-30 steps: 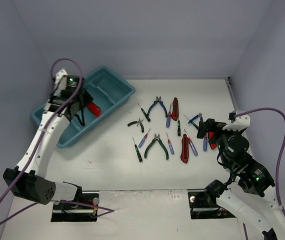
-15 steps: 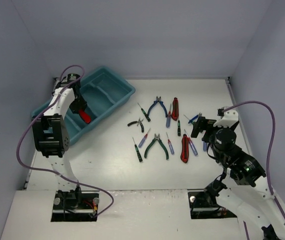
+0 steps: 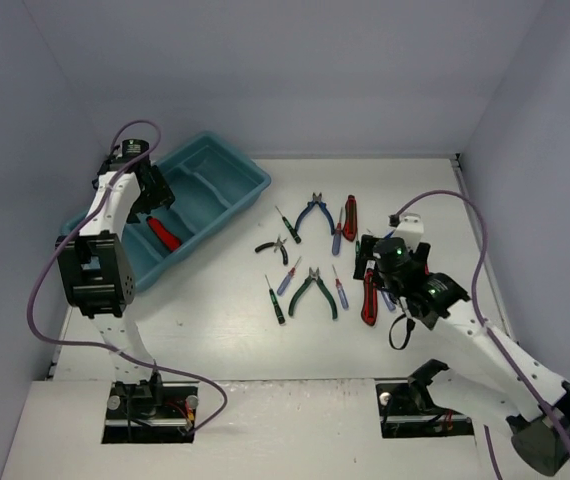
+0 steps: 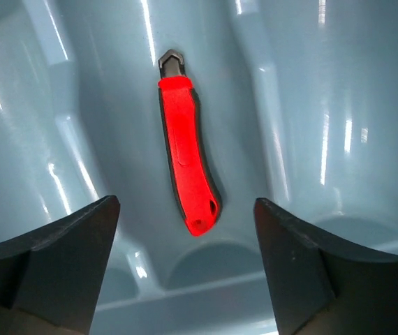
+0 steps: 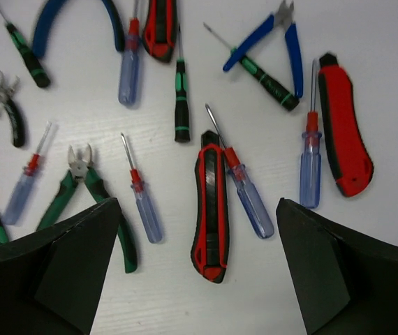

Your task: Sort the tools into containers

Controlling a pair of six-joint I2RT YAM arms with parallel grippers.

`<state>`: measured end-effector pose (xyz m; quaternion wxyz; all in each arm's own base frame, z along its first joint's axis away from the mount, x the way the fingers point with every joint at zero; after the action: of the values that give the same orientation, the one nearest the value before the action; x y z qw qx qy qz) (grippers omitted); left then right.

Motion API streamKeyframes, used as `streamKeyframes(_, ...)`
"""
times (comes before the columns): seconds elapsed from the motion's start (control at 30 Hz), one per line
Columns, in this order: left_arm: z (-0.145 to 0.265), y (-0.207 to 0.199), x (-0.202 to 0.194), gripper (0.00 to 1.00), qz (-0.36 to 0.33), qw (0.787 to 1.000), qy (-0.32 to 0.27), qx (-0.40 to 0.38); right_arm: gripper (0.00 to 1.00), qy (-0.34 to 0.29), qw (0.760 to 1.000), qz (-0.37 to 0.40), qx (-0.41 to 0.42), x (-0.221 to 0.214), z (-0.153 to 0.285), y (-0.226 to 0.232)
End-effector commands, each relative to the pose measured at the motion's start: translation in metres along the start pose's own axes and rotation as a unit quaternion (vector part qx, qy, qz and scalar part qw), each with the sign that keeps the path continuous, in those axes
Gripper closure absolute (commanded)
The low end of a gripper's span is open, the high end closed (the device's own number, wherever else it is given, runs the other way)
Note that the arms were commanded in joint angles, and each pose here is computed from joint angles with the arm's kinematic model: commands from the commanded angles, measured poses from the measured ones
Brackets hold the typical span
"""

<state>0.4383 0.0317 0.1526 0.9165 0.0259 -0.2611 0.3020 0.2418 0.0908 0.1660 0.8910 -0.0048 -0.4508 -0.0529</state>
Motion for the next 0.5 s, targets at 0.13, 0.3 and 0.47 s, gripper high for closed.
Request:
streamKeyframes(0.13, 0.111, -0.018, 0.013, 0.21, -0.015, 0.989, -0.087, -0.115, 0.15, 0.143, 0.988, -0.051, -0.040, -0.069, -0.041, -0.002)
streamKeyframes(0.3, 0.143, -0.039, -0.021, 0.21, -0.064, 0.979, -0.078, -0.175, 0.16, 0.177, 0.981, -0.048, -0.068, -0.089, -0.053, -0.006)
streamKeyframes(0.47, 0.169, -0.054, -0.068, 0.21, -0.111, 0.967, -0.059, -0.222, 0.25, 0.202, 0.976, -0.049, -0.071, -0.108, -0.067, -0.003)
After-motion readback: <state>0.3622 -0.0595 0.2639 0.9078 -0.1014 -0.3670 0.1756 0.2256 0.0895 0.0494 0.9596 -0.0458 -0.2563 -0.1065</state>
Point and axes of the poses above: each gripper's point midway between its finger pads, its own z axis back along the fingers, its own y axis along the line the jaws close on, x = y × z, the point moved 2 cm from there along z, back along the fingers, and after that the axes turned 3 degrees about z, right-handed, at the moved point
